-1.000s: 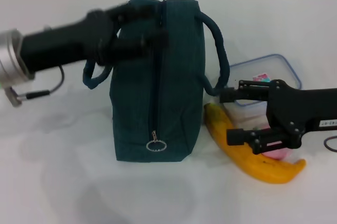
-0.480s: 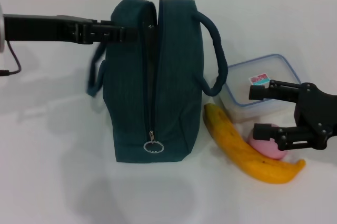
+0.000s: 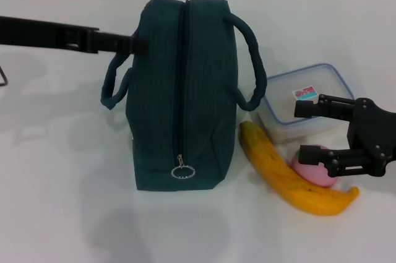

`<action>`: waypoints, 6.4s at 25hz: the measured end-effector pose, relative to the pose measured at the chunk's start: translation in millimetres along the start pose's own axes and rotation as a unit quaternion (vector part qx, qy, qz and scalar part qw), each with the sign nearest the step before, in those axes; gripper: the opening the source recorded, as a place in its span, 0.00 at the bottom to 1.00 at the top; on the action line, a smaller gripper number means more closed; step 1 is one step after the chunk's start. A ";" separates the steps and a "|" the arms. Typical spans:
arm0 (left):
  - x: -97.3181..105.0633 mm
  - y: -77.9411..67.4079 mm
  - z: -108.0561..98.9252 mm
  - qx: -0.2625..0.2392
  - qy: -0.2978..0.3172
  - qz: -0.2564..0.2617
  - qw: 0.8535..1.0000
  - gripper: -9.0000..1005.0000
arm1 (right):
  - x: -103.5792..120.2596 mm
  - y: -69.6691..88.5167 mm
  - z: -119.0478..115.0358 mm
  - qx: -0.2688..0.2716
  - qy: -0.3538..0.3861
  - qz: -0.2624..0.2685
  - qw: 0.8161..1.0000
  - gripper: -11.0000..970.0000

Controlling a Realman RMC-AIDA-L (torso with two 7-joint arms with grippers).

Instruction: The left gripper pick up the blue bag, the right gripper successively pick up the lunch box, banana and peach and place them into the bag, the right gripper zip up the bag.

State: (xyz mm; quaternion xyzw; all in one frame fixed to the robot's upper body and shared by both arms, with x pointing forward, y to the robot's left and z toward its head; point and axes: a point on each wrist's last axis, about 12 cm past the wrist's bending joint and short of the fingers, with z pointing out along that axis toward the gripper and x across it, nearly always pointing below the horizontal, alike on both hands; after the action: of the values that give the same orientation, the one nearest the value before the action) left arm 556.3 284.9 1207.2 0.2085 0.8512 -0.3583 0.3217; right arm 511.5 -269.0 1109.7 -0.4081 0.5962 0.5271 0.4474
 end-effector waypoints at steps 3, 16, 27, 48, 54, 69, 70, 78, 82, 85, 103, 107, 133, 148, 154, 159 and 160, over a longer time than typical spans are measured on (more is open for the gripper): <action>1.9 -3.4 5.7 0.023 0.025 -0.019 0.999 0.81 | 0.0 0.0 0.0 0.000 0.000 0.000 1.000 0.85; -9.4 -1.0 25.4 0.041 0.055 -0.041 0.997 0.75 | 11.4 8.9 -4.3 0.002 -0.001 0.012 1.000 0.84; -10.6 10.5 35.7 0.044 0.084 -0.051 0.994 0.48 | 20.0 18.0 -11.7 0.002 -0.009 0.014 1.000 0.83; -4.7 5.3 47.6 0.053 0.079 -0.050 0.994 0.05 | 43.2 0.1 -65.2 0.271 -0.248 0.142 0.919 0.82; -1.5 4.4 50.1 0.057 0.082 -0.041 0.994 0.05 | 70.2 -9.8 -78.7 0.386 -0.250 0.206 0.864 0.81; 1.1 1.1 55.0 0.067 0.081 -0.024 0.994 0.05 | 83.3 -37.7 -26.0 0.381 -0.169 0.267 0.869 0.80; 1.3 1.2 54.9 0.067 0.081 -0.024 0.994 0.05 | 82.8 -38.3 -24.7 0.379 -0.168 0.266 0.870 0.80; 1.9 1.5 54.6 0.066 0.081 -0.023 0.994 0.05 | 81.5 -40.1 -17.4 0.367 -0.158 0.272 0.875 0.79; 2.1 1.3 54.5 0.068 0.082 -0.021 0.994 0.05 | 81.1 -40.0 -15.1 0.361 -0.155 0.273 0.878 0.65; 2.6 1.2 54.4 0.069 0.083 -0.019 0.994 0.05 | 81.5 -37.9 -16.8 0.360 -0.163 0.274 0.877 0.53; 6.6 0.7 54.9 0.074 0.082 -0.025 0.994 0.05 | 79.4 -33.6 -16.9 0.327 -0.212 0.357 0.849 0.13; 6.9 0.2 55.5 0.075 0.083 -0.024 0.994 0.05 | 81.3 -32.1 -18.1 0.314 -0.234 0.416 0.821 0.12; 6.1 -0.4 56.2 0.076 0.082 -0.013 0.994 0.05 | 74.9 -28.5 -30.2 0.240 -0.409 0.561 0.678 0.13; 5.1 -0.6 57.1 0.074 0.082 -0.013 0.994 0.05 | 64.8 -26.7 -31.1 0.209 -0.436 0.545 0.685 0.15; 5.3 -0.7 57.3 0.075 0.083 -0.014 0.994 0.05 | 40.7 -21.5 -27.3 0.131 -0.466 0.508 0.713 0.16; 2.5 -2.6 58.5 0.078 0.081 -0.011 0.994 0.05 | 15.8 -18.7 -21.6 0.055 -0.491 0.465 0.734 0.17; 1.6 -3.1 59.0 0.079 0.081 -0.010 0.993 0.05 | 9.7 -19.1 -19.0 0.039 -0.494 0.457 0.739 0.17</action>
State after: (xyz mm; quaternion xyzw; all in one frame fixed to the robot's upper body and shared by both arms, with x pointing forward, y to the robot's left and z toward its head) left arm 576.8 239.1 1175.9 0.2535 0.8456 -0.4094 0.2304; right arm 525.3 -290.2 1096.1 0.2482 0.4264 0.7722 0.4002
